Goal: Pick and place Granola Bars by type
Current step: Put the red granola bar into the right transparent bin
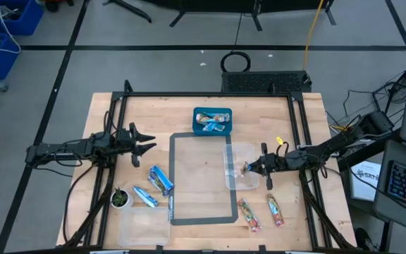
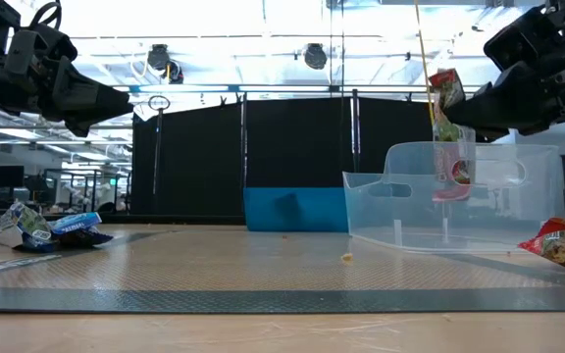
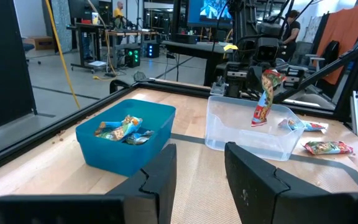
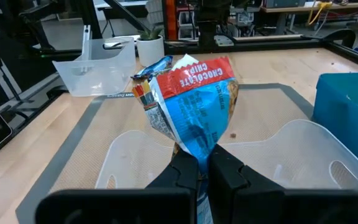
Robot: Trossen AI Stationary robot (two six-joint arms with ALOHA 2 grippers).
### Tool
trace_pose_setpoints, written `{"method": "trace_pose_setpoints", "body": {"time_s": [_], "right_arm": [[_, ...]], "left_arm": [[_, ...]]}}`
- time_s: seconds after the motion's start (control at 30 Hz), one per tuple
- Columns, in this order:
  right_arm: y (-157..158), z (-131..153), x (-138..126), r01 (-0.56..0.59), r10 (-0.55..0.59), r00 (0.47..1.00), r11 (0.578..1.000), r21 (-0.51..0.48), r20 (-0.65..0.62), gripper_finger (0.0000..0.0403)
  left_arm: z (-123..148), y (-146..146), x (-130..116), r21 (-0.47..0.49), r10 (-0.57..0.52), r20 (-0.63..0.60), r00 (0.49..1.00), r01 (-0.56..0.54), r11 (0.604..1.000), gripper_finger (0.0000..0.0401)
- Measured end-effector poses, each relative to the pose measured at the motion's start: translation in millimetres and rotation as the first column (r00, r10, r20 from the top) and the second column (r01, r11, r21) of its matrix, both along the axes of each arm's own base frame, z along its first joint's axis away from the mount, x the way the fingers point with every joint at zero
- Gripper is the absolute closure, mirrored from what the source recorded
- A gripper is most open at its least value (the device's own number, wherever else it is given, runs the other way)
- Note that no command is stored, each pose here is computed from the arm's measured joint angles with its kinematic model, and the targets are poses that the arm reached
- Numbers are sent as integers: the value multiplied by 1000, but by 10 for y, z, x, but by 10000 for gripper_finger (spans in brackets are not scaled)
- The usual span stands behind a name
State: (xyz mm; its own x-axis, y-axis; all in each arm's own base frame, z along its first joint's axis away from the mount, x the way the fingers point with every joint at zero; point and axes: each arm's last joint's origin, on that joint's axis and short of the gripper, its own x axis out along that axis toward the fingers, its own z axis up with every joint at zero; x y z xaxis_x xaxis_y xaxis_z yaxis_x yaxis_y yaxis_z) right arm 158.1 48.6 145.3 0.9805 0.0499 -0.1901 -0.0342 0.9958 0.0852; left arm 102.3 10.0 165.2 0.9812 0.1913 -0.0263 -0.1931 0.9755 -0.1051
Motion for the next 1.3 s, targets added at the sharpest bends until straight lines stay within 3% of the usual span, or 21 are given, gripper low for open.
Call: {"method": "trace_pose_setpoints", "body": {"time_s": [0.57,1.13,1.3], "right_arm": [[0,-5,-1,7,-6,1000,999,33,-7,388],[-8,51,12,13,-18,999,994,108,45,203],[-13,7,5,27,-27,1000,994,106,0,158]], "left_arm": [[0,0,0,0,0,0,1000,0,1000,263],[0,0,0,0,0,0,1000,0,1000,263],[0,0,0,0,0,0,1000,0,1000,263]]}}
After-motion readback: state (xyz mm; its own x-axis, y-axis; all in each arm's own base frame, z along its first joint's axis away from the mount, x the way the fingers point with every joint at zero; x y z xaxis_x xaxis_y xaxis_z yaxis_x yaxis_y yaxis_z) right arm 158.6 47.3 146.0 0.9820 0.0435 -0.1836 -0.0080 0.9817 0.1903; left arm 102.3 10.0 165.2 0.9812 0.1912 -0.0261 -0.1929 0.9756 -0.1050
